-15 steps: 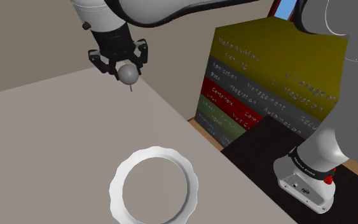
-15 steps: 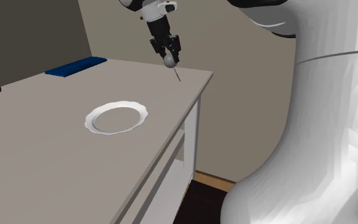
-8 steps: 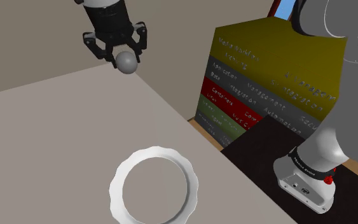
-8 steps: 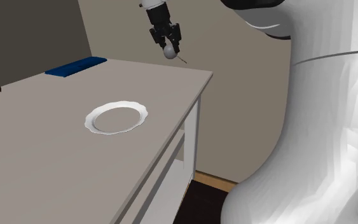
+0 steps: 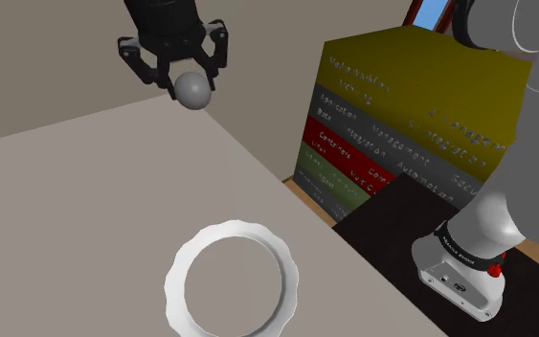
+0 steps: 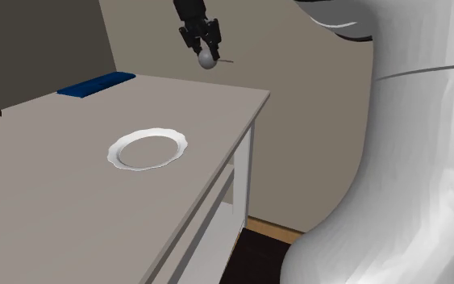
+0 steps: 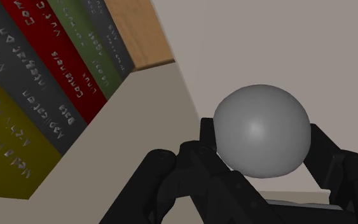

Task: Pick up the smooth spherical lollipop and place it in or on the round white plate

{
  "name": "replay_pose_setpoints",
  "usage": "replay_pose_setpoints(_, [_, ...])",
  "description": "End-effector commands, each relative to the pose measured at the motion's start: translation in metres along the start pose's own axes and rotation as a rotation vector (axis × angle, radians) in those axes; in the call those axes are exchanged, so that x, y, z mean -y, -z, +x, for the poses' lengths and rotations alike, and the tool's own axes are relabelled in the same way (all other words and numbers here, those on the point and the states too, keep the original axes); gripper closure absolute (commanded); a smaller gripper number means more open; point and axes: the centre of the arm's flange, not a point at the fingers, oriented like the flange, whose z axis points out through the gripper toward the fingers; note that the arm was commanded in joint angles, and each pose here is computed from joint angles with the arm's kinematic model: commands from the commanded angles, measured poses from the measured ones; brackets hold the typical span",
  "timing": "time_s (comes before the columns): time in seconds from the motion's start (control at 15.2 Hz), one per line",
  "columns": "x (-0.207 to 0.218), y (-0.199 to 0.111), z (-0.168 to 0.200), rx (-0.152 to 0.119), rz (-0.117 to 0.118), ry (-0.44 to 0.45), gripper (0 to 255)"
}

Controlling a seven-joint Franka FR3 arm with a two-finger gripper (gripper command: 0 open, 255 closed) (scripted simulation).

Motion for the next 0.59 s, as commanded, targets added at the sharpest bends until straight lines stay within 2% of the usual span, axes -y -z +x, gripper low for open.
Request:
replay_pose_setpoints(0.0, [-0.001,0.013,-0.023,0.000,0.000,-0.001,255])
replay_pose_setpoints(0.53, [-0.009,0.058,-0.118,0.000,0.000,-0.001,255])
